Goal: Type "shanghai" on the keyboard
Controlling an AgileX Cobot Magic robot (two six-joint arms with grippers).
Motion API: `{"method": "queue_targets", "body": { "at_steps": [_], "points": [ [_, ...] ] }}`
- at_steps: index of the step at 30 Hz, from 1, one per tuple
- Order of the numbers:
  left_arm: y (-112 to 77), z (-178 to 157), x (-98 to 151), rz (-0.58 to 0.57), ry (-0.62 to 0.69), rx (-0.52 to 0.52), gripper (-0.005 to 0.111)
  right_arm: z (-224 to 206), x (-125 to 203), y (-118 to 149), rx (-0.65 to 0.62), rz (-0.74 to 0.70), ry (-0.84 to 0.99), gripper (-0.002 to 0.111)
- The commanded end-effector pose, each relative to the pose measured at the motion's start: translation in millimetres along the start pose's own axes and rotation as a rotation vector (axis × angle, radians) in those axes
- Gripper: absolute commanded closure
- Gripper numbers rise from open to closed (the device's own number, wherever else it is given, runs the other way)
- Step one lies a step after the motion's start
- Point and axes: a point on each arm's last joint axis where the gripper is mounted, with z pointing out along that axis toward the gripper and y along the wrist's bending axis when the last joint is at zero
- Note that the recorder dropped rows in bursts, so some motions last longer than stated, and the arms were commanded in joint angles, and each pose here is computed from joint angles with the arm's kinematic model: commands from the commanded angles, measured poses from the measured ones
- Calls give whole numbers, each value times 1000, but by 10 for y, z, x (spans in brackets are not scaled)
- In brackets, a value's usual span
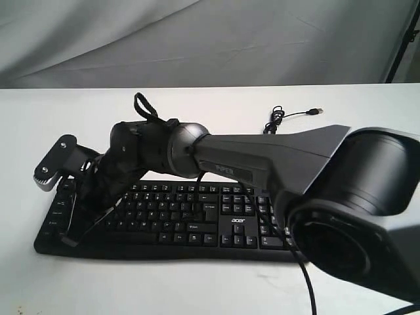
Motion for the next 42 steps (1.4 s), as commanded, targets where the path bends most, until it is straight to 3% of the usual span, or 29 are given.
{"method": "queue_targets", "body": {
  "at_steps": [1,19,30,42],
  "points": [
    [-4,-1,0,-4,-6,7,107,-27,-53,-16,25,-8,-26,108],
    [-4,-1,0,-4,-6,7,107,58,27,9,-7,13,9,108],
    [-4,-1,0,-4,-6,7,107,-430,-255,-39,85,-71,-31,108],
    [-4,-1,0,-4,-6,7,107,-808,164,28,119,39,10,108]
  ]
}}
